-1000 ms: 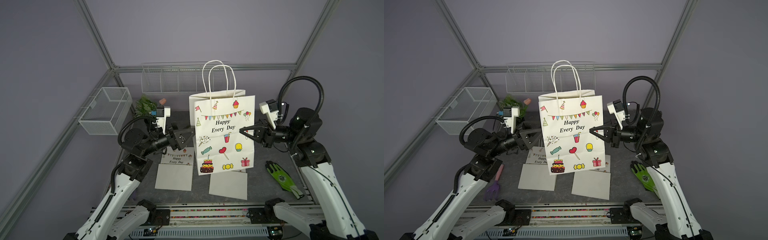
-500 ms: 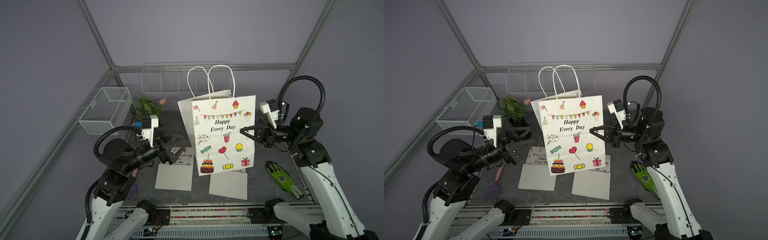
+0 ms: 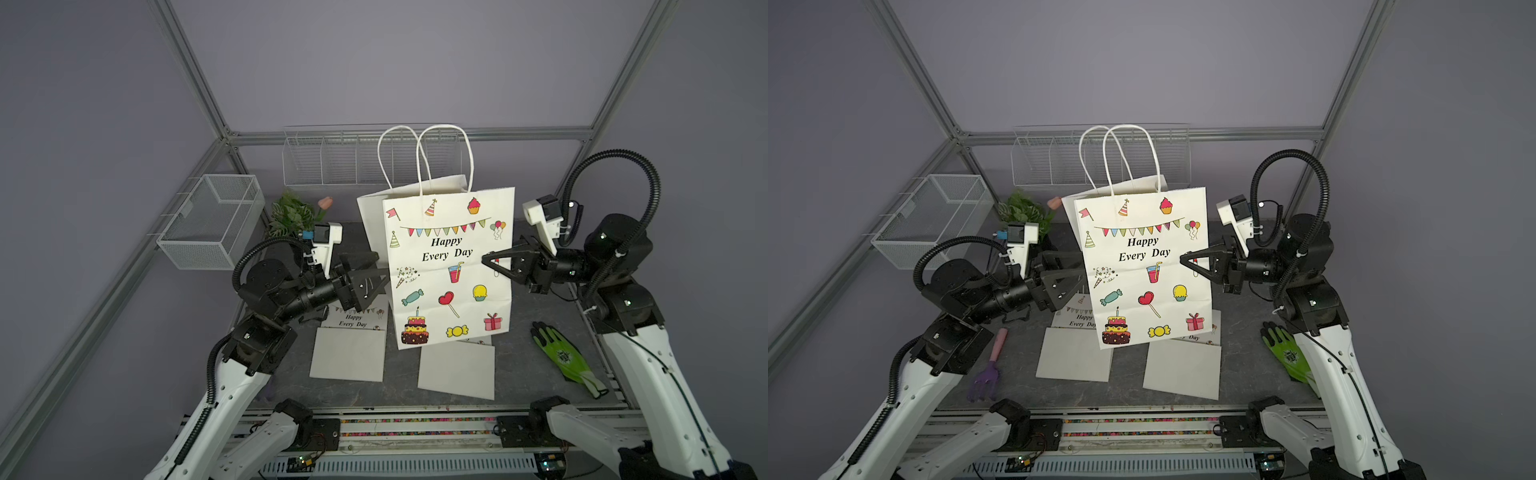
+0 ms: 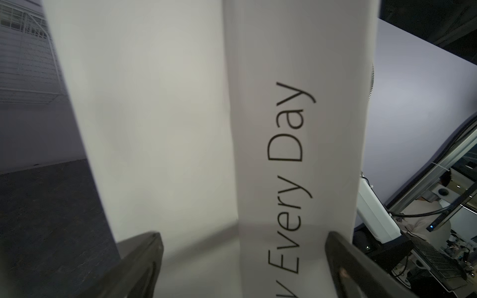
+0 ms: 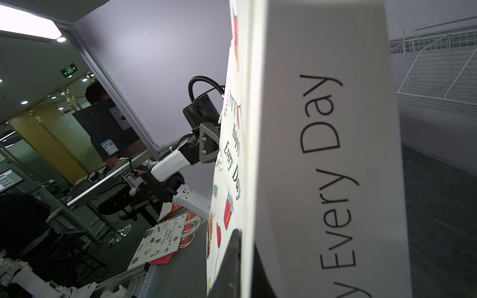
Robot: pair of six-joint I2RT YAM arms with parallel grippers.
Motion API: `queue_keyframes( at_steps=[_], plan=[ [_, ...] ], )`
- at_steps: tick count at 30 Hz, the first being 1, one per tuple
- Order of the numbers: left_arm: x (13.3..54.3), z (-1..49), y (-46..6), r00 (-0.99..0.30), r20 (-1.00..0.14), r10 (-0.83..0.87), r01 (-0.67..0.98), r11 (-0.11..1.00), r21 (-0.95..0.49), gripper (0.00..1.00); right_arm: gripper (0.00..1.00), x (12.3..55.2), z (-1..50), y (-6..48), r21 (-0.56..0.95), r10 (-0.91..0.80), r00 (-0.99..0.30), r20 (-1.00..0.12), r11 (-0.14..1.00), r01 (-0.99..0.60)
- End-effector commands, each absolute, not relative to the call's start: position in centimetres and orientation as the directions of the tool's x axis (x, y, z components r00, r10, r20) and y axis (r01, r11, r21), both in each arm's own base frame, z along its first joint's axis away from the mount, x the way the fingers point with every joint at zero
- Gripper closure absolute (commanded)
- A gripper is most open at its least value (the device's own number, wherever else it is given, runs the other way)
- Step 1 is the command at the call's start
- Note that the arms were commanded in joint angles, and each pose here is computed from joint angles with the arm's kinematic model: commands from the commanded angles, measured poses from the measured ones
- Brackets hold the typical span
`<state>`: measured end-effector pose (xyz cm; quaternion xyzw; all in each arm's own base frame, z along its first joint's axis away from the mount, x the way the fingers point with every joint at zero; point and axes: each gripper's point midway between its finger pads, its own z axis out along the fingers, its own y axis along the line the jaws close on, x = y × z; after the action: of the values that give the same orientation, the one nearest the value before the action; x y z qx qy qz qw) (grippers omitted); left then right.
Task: Put away the paper bag
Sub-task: Press the paper bag.
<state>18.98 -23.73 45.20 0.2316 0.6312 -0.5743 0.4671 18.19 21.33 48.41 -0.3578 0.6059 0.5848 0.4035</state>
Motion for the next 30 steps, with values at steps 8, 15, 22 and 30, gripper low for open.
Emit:
queue_keyframes(
  at_steps=[8,15,22,30],
  plan=[
    [18.1,48.1,-25.4,-0.46,-0.841,-0.285,0.856,0.107,-0.505,0.02,0.93,18.3,47.1,22.1,0.404,0.006,-0.406,-0.914,0.087,-0.91],
    [18.3,47.4,-24.8,-0.427,-0.865,-0.261,0.854,0.197,-0.481,0.05,0.93,17.6,47.0,21.8,0.378,0.002,-0.379,-0.925,0.1,-0.921],
    [18.5,44.6,-22.5,-0.358,-0.919,-0.163,0.823,0.409,-0.393,0.01,0.94,15.8,49.3,20.6,0.346,0.035,-0.344,-0.938,0.06,-0.936],
    [17.5,42.4,-21.2,-0.288,-0.953,-0.093,0.836,0.46,-0.298,0.02,0.93,14.9,50.7,20.3,0.366,0.034,-0.366,-0.93,-0.01,-0.931]
  ],
)
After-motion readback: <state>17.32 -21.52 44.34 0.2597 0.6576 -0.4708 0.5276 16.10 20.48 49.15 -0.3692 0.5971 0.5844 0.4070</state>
